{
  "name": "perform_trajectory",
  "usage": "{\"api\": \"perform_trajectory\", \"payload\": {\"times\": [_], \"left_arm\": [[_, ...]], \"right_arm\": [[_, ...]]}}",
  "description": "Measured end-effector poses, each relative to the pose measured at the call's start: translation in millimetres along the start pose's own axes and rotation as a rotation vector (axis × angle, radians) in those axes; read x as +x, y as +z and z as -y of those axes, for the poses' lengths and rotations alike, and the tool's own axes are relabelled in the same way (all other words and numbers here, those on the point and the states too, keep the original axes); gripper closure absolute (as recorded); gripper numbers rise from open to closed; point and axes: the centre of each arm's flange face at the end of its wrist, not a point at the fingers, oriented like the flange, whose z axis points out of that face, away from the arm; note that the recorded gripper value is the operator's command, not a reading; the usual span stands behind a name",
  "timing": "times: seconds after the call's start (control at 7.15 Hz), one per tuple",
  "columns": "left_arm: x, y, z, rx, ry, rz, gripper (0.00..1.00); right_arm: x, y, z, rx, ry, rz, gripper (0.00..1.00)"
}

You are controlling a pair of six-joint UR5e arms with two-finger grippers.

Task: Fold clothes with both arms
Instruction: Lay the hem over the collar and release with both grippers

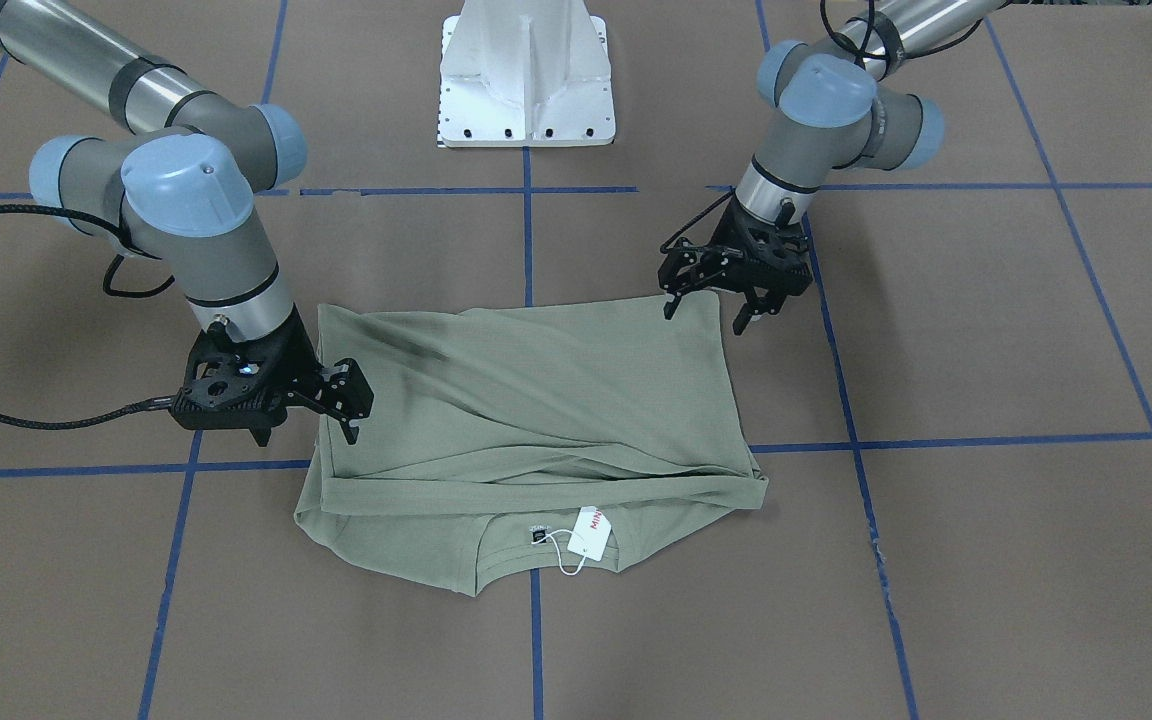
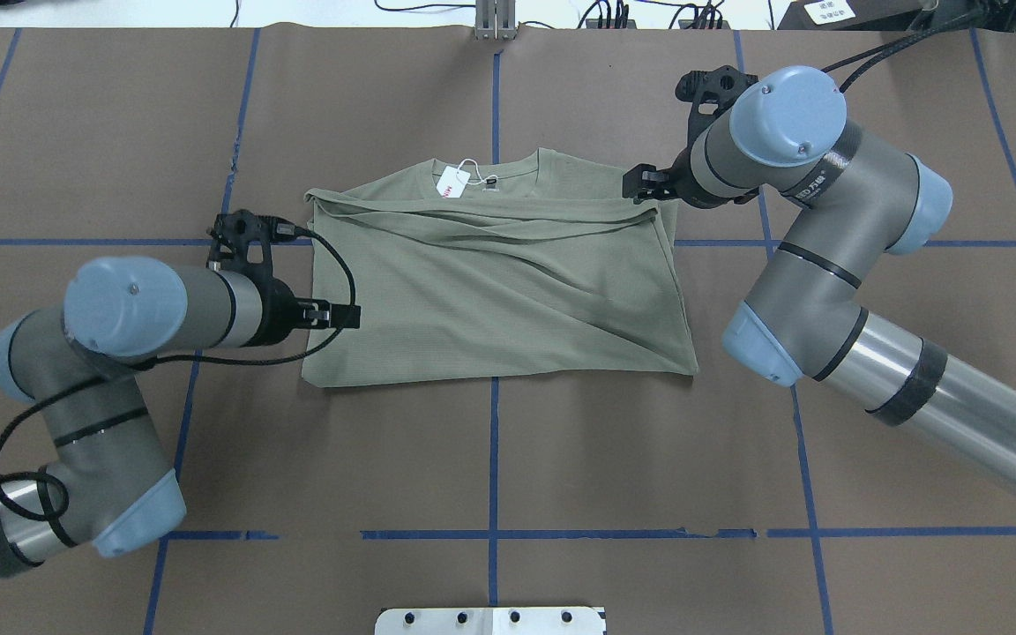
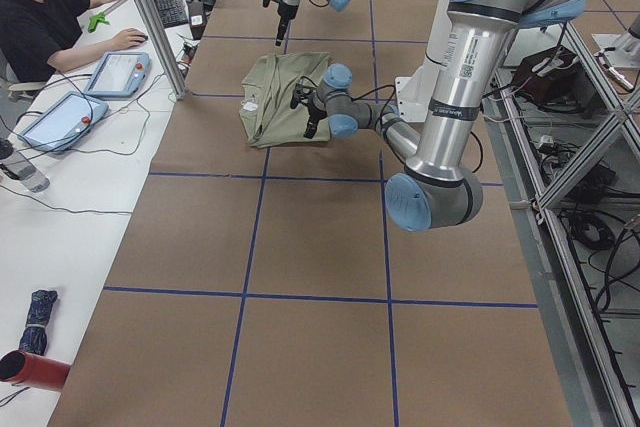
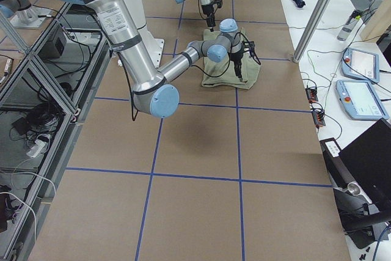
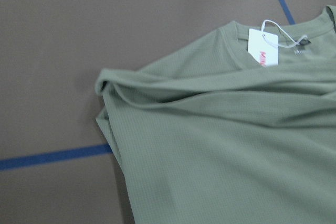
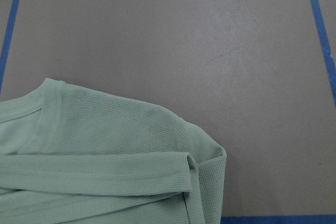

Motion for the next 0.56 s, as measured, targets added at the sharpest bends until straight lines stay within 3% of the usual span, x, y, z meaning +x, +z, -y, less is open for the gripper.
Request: {"api": "perform_trajectory", "payload": {"times": [0.42,0.56], "left_arm": [[-7.1,9.1,-31.2,-0.026,-0.050,0.025,0.18],[-10.8,10.0,-33.1,-0.029,-0.052,0.031,0.27]], "right_arm": [[-2.1,-0.3,-2.1,0.001,-0.002,0.005,0.00],[-2.6,0.0,-2.7,0.001,-0.002,0.005,0.00]]}}
